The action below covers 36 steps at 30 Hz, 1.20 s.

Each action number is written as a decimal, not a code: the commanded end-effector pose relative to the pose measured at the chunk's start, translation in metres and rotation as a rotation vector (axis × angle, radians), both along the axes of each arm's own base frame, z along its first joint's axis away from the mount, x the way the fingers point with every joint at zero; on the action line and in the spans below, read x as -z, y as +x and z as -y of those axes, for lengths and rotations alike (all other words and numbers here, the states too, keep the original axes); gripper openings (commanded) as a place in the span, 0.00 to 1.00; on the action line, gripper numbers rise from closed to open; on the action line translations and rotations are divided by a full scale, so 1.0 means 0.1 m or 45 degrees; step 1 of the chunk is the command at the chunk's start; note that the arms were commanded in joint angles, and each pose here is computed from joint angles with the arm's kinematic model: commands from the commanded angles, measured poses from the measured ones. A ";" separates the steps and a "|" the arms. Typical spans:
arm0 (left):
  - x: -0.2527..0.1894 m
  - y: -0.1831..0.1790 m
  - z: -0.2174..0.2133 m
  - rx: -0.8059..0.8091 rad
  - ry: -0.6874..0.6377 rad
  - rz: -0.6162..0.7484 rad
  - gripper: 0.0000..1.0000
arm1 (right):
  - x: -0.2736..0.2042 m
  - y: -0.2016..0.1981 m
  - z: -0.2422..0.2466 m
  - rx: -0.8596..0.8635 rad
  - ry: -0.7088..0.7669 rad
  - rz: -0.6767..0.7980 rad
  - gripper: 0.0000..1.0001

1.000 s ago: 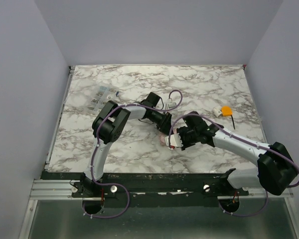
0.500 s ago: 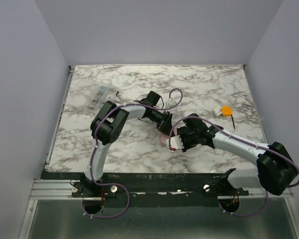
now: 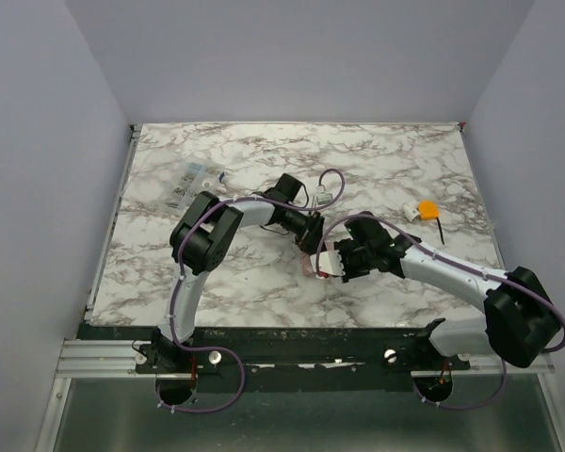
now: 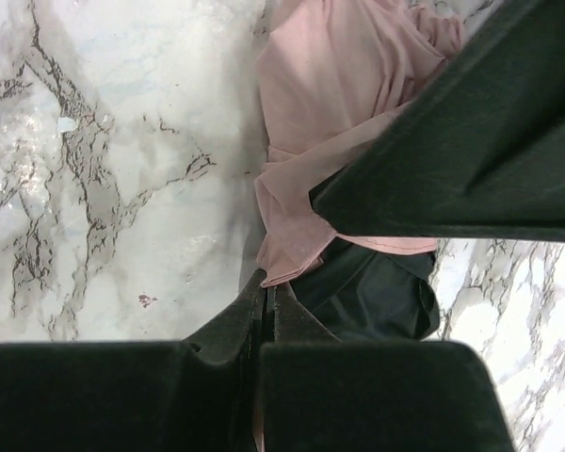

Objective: Put away the umbrella

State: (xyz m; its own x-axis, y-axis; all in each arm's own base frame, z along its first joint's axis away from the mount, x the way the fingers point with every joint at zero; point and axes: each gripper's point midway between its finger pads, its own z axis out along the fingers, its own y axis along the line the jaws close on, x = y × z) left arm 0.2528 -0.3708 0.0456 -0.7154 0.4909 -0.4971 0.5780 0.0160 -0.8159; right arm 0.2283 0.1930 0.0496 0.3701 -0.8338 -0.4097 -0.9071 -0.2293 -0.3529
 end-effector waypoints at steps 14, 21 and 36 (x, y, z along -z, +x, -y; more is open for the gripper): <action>1.40 -0.32 -0.80 -0.144 0.747 -0.014 0.92 | -0.21 0.18 -0.10 0.139 0.164 -0.074 0.00; 1.48 -0.27 -0.84 -0.176 0.811 -0.006 0.70 | -0.29 0.11 -0.14 0.120 0.214 -0.128 0.00; 1.53 -0.25 -0.86 -0.207 0.859 -0.014 0.47 | -0.19 0.09 -0.22 0.243 0.308 -0.208 0.52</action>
State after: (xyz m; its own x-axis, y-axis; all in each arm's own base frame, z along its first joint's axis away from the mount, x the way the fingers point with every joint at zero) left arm 0.2650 -0.3701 0.0254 -0.7135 0.4783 -0.5120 0.6402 0.1482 -0.7537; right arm 0.2381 0.2099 0.0693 0.1742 -0.7765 -0.6056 -0.9686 -0.0244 -0.2473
